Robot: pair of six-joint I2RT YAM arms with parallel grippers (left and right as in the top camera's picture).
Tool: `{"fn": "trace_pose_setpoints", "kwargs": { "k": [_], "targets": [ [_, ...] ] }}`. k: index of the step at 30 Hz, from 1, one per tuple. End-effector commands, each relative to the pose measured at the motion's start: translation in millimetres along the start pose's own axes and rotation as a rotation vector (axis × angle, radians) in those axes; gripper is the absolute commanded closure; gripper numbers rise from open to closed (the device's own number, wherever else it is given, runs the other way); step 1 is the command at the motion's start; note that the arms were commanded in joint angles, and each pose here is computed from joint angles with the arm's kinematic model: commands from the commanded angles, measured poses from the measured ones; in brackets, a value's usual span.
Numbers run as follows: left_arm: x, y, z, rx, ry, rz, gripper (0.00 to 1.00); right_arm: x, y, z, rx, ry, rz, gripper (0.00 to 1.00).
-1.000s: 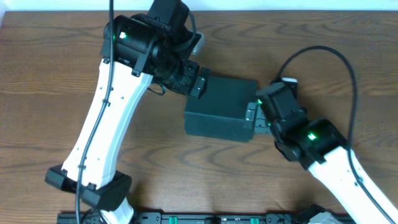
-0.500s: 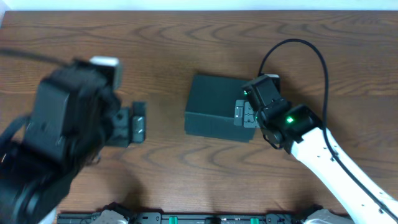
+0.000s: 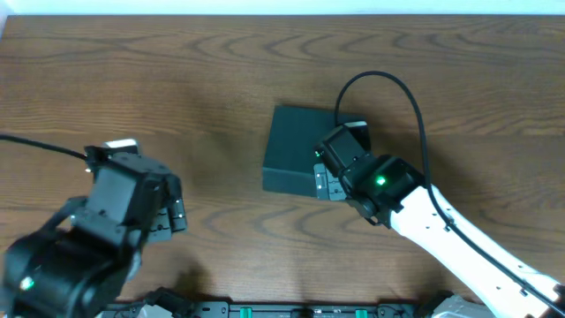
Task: Pack container
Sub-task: 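Bring both grippers to the closed box's left and right sides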
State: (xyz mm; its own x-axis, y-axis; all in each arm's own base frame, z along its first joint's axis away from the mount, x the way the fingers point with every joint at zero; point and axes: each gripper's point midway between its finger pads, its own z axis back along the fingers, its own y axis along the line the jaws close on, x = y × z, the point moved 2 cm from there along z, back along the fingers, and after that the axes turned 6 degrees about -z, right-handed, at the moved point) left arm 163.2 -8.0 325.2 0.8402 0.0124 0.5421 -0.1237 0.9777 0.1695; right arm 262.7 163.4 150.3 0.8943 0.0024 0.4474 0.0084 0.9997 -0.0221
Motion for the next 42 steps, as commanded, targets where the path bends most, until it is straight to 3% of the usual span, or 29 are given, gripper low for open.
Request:
{"fn": "trace_pose_setpoints", "kwargs": {
  "k": [1, 6, 19, 26, 38, 42],
  "targets": [
    [-4.4, -2.2, -18.4, 0.045, 0.025, 0.045, 0.05, -6.7, -3.0, -12.7, -0.057, 0.021, -0.009, 0.01],
    [-3.1, -14.2, -35.7, 0.027, 0.025, 0.055, 0.05, -16.1, -11.0, -32.9, -0.132, 0.035, -0.015, 0.01],
    [5.9, -30.5, -47.2, -0.031, -0.005, 0.063, 0.05, -13.4, -1.9, -53.4, -0.101, -0.004, -0.037, 0.01],
    [-20.2, -39.8, -75.6, -0.026, 0.098, 0.016, 0.04, -11.2, -6.5, -53.3, -0.125, -0.018, -0.038, 0.01],
    [-57.8, -93.6, -134.3, -0.226, 0.218, 0.009, 0.05, -11.1, -6.7, -53.3, -0.126, -0.018, -0.038, 0.01],
    [-68.8, -107.7, -157.6, -0.256, 0.261, -0.075, 0.05, -9.3, -8.9, -53.0, -0.141, -0.030, -0.037, 0.01]
  ]
}}
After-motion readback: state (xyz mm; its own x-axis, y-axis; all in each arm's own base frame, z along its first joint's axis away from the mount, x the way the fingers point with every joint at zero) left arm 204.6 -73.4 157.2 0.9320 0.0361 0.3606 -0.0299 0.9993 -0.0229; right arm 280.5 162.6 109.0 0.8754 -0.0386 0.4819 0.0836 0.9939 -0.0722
